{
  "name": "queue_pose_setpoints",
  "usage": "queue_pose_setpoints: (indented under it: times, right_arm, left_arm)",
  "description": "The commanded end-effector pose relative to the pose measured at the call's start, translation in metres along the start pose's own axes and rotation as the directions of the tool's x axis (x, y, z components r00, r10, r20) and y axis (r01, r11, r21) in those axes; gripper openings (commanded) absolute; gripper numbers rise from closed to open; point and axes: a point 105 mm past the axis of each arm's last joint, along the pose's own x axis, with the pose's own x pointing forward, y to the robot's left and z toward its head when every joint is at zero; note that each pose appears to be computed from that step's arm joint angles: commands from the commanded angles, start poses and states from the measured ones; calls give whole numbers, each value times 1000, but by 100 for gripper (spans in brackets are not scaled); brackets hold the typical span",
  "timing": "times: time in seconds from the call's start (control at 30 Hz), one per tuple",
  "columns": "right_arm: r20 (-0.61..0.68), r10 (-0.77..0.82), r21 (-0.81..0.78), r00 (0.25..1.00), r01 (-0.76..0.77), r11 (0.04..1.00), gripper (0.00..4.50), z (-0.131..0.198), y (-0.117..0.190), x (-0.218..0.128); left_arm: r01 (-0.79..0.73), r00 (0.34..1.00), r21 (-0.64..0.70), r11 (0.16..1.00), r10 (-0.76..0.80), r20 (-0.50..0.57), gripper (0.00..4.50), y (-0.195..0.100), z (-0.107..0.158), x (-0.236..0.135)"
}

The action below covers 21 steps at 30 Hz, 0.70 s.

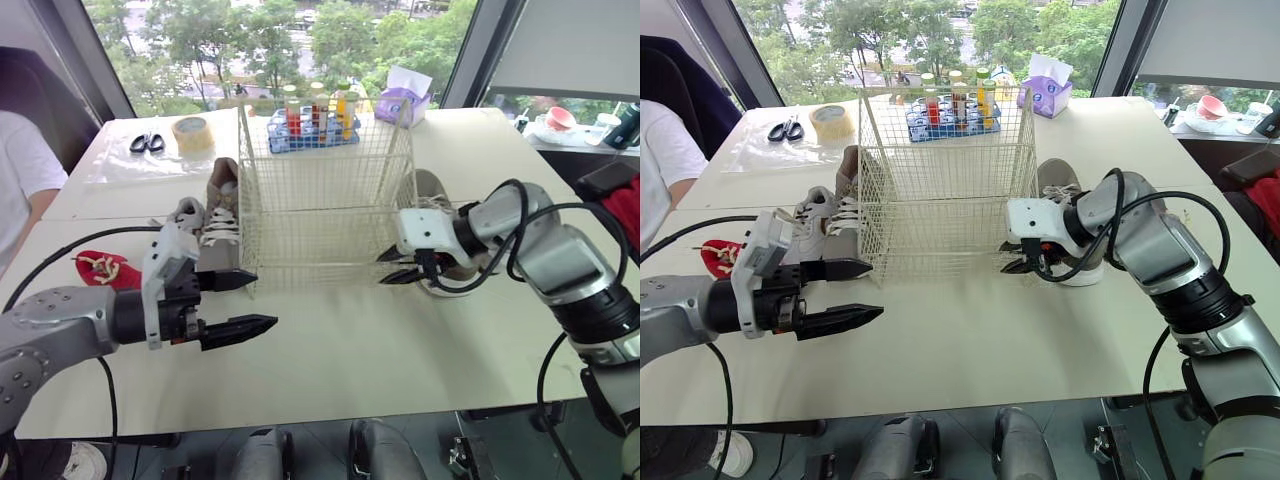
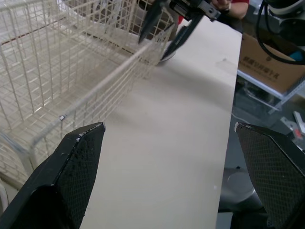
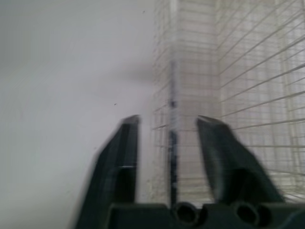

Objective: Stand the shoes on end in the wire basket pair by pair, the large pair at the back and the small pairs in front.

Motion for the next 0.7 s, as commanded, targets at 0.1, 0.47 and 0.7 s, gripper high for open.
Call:
queue_pose_setpoints:
  times: [0.1, 0.47, 0.7]
  right_arm:
    - [384, -51, 148, 922, -7, 989, 297, 70, -4, -70]
    - [316, -858, 675, 406, 539, 504, 443, -15, -54, -188]
    - [-60, -967, 681, 246, 719, 141, 443, -110, -19, -207]
  left_arm:
    - [53, 995, 7, 999, -53, 89, 450, -8, 20, -3]
    - [195, 959, -11, 981, -189, 212, 450, -33, 29, 43]
    - [269, 958, -34, 963, -264, 113, 450, -56, -5, 62]
